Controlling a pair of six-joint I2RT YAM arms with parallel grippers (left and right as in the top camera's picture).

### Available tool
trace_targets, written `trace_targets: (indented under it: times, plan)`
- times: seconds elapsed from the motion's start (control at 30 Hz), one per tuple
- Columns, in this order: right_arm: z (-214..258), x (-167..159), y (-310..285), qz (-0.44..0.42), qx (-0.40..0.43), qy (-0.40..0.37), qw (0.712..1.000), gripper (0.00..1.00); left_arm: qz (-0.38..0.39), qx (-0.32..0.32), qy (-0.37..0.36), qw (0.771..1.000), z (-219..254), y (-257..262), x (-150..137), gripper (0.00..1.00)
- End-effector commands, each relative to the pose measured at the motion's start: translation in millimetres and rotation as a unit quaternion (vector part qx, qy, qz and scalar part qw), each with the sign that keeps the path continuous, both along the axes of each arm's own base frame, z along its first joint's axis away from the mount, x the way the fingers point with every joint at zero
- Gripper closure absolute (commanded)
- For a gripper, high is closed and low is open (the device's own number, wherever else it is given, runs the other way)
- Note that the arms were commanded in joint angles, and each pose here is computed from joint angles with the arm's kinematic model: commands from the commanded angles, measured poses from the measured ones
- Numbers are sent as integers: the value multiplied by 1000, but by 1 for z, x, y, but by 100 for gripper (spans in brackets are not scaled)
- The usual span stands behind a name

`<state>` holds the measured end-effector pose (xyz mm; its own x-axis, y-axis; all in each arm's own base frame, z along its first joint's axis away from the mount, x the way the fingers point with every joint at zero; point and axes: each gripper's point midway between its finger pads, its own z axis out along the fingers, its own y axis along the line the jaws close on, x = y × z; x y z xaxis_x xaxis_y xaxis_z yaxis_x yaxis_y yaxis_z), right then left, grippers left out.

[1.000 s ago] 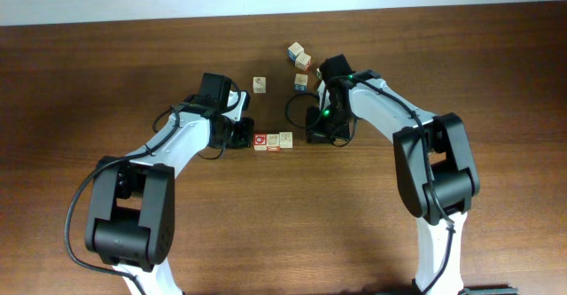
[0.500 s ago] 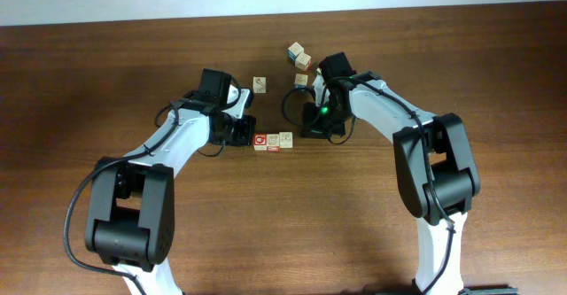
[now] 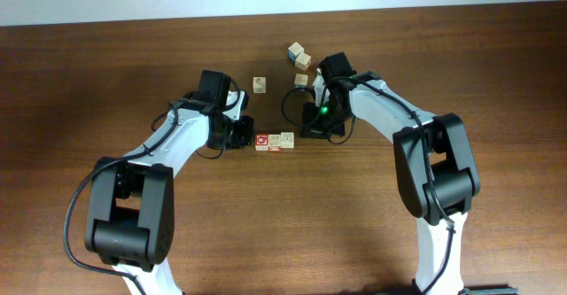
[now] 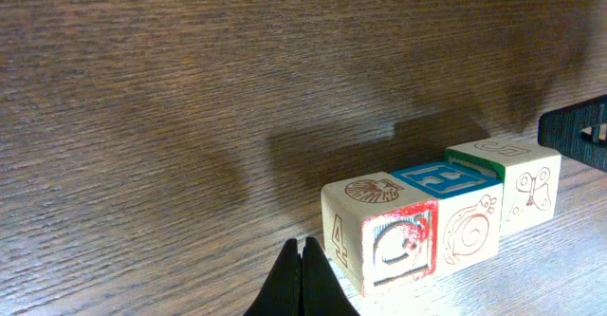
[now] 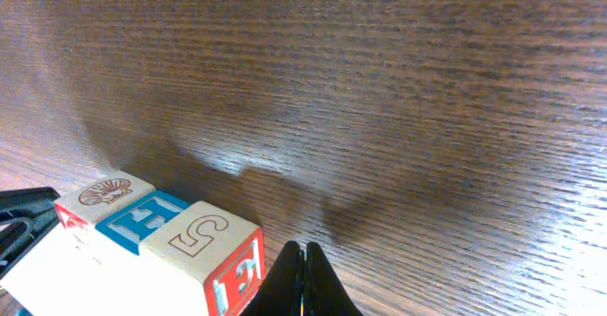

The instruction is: Rotate 3 blocks

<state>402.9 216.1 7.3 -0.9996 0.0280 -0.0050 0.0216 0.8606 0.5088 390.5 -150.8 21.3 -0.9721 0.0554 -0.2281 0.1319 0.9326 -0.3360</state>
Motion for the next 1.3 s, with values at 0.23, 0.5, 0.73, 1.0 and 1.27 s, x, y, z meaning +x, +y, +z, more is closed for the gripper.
trace_targets:
  times: [0.23,0.5,0.73,1.0,1.27]
  plan:
    - [8,-4,10,10,1,-12,1000,96,15,-11,4,1000,3,-1,5,100]
    - [8,-4,10,10,1,-12,1000,96,15,-11,4,1000,3,-1,5,100]
    - [7,-4,9,9,-2,-12,1000,96,15,-11,2,1000,3,-2,5,100]
    - [7,-4,9,9,-2,-12,1000,96,9,-12,-1,1000,4,-6,5,100]
    - [7,-4,9,9,-2,-12,1000,96,-9,-16,-16,1000,6,-23,6,100]
